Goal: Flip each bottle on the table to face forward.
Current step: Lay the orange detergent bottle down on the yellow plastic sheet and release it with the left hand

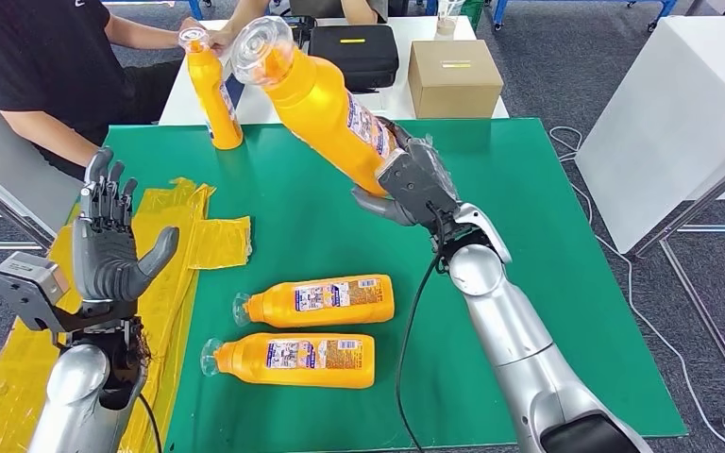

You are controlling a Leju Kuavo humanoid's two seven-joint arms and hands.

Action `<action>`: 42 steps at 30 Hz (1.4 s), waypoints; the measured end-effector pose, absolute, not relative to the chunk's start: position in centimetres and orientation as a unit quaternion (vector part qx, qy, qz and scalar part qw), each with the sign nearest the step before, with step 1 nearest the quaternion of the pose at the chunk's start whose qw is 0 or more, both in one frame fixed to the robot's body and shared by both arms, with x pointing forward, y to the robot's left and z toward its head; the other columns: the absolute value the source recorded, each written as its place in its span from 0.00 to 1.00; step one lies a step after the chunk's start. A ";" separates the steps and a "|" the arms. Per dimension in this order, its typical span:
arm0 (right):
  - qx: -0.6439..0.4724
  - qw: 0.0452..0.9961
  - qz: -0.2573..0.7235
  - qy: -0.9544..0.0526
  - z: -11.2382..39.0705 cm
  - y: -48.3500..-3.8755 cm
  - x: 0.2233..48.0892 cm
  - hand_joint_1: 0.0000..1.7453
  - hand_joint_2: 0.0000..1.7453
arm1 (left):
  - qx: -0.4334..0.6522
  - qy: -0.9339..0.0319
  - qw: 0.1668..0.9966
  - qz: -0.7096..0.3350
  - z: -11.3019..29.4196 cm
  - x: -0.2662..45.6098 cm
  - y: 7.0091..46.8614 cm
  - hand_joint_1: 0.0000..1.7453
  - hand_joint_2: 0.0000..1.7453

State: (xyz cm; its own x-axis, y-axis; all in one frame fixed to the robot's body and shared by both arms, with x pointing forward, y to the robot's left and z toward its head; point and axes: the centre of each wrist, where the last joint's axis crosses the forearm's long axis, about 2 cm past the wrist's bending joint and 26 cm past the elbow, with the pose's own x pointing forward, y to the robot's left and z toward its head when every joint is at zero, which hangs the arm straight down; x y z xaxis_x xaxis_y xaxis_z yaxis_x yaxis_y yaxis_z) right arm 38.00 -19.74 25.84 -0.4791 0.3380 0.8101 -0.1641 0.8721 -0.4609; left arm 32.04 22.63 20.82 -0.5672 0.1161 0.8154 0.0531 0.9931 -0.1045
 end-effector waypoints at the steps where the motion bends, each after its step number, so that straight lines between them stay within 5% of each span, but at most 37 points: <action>1: -0.050 0.509 0.244 -0.824 25.9 -19.5 38.0 1.00 1.00 | -0.049 -0.884 0.463 0.036 20.8 32.0 22.6 0.00 1.00; 9: -0.015 0.521 0.233 -0.821 27.3 -15.8 37.7 1.00 1.00 | -0.075 -0.879 0.469 0.051 21.2 32.2 21.7 0.00 1.00; 22: 0.018 0.526 0.289 -0.799 29.0 -7.3 37.5 1.00 1.00 | -0.309 -0.801 0.505 0.092 25.4 34.1 16.6 0.00 1.00; 42: 0.060 0.547 0.343 -0.761 27.3 -2.5 36.4 1.00 1.00 | -0.300 -0.803 0.502 0.115 25.4 33.9 18.5 0.00 1.00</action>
